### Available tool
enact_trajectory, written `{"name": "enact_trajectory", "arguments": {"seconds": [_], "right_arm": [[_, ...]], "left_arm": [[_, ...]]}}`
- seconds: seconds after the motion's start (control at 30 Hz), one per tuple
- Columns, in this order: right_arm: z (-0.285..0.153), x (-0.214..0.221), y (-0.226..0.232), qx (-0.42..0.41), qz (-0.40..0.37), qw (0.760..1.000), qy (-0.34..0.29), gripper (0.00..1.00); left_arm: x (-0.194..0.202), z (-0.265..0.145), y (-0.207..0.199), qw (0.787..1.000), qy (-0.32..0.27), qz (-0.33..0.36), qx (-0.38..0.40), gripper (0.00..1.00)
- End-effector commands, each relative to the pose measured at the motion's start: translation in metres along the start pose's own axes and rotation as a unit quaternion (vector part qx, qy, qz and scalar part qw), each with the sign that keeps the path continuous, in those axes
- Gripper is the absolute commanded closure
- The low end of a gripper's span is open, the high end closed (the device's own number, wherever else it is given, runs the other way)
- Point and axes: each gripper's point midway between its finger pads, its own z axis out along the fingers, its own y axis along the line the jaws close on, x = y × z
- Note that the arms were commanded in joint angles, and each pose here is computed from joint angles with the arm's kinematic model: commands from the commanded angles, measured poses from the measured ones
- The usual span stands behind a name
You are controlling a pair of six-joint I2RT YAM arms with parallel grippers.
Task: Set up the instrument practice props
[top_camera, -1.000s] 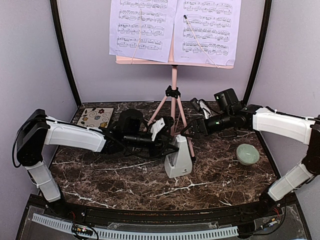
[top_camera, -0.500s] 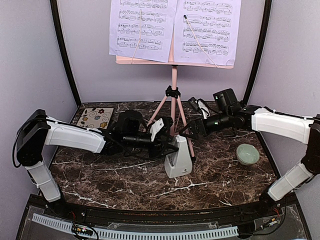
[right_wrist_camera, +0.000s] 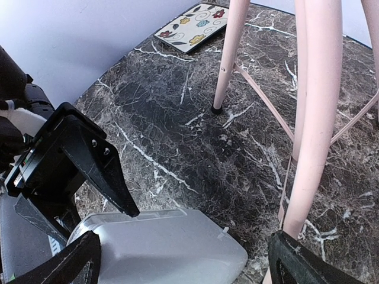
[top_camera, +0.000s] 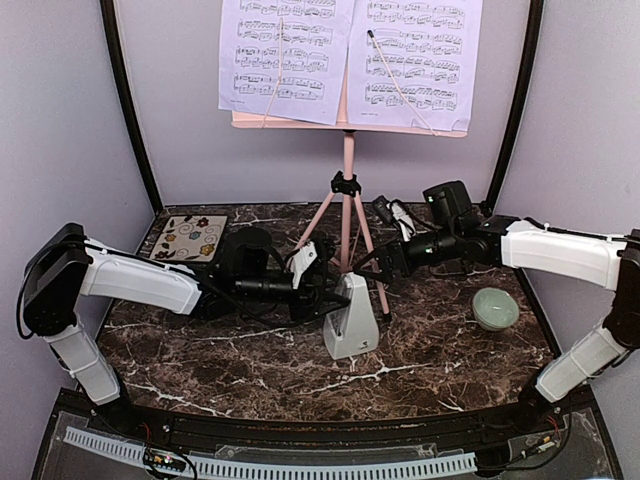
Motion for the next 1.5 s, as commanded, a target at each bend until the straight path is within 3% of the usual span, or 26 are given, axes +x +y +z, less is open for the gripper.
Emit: {"name": "enact_trajectory", "arguments": {"seconds": [0.0,0.4,0.87,1.47], "right_arm": [[0.001,0.076,-0.021,0.05,0.033,0.99,0.13,0.01],[-0.001,0.062,0.015,-0.015,0.036,0.993,0.115,0.0],[0.012,0.111,-0.018,0.044,0.058,0.979,0.189,0.02],[0.011,0.111,-0.032,0.068,0.072,0.976,0.192,0.08]], "left_arm": [[-0.018,-0.007,0.002,1.0,-0.02,0.012,-0.003,0.73],[-0.017,-0.002,0.003,1.0,-0.02,0.008,0.001,0.76],[-0.032,-0.021,-0.003,0.999,-0.044,0.022,-0.009,0.76],[-0.026,-0.035,0.002,0.998,-0.029,0.026,-0.04,0.77]]}}
